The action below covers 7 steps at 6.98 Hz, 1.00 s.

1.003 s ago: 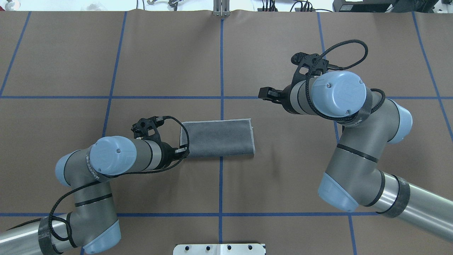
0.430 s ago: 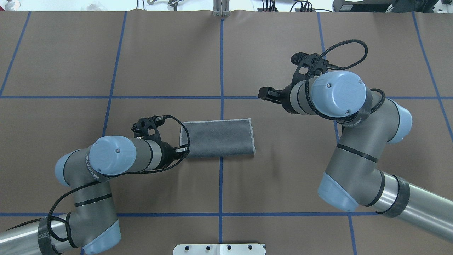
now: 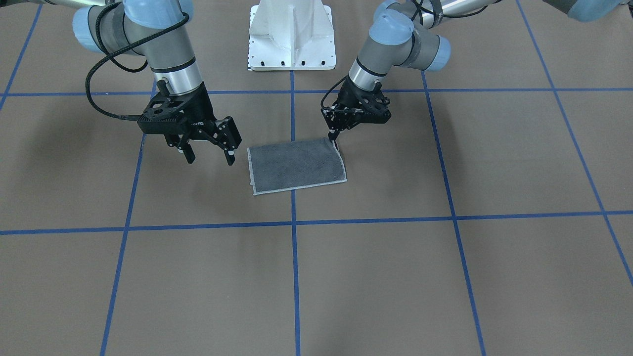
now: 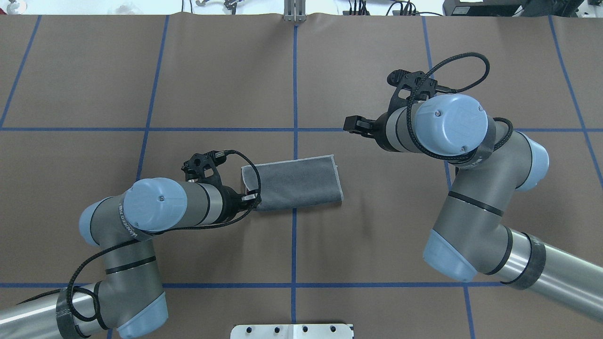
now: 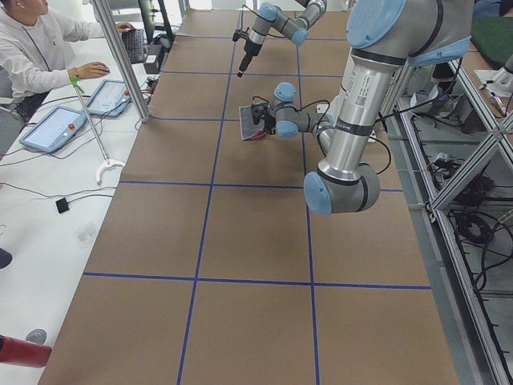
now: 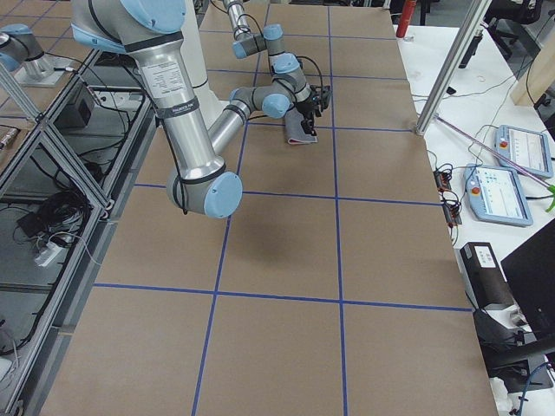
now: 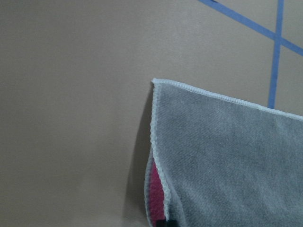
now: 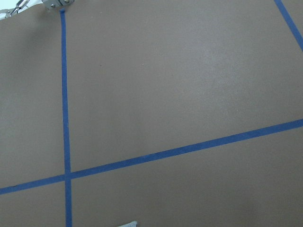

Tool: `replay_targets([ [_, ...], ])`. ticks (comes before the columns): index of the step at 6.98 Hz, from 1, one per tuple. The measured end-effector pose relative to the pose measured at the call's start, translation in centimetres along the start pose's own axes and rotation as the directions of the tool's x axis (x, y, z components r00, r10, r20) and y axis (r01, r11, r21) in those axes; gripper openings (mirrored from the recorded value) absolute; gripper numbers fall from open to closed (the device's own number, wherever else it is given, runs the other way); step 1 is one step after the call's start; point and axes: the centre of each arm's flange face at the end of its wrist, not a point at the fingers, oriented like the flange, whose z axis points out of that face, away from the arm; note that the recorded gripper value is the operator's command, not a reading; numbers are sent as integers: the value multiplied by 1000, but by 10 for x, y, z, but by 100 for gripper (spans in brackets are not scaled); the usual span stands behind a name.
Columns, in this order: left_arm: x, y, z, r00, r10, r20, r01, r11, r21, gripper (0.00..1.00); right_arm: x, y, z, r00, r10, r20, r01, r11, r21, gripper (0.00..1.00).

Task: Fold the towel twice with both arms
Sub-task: 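Lift the towel end with the left gripper and swing it toward the robot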

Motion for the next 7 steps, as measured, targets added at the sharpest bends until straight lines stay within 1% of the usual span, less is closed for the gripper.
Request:
replay_targets([
  [1, 12, 12, 0, 1000, -10, -15, 10, 1000, -17, 0, 0, 0, 0, 1000, 0, 0, 0, 1000, 0, 100],
  [4, 30, 60, 4, 999, 5, -40, -8, 997, -79, 0, 0, -1, -1, 1000, 1, 1, -1, 1000, 3, 100],
  [7, 56, 89, -1, 997, 17, -81, -27, 992, -121, 0, 0, -1, -3, 1000, 1, 4, -1, 1000, 3, 100],
])
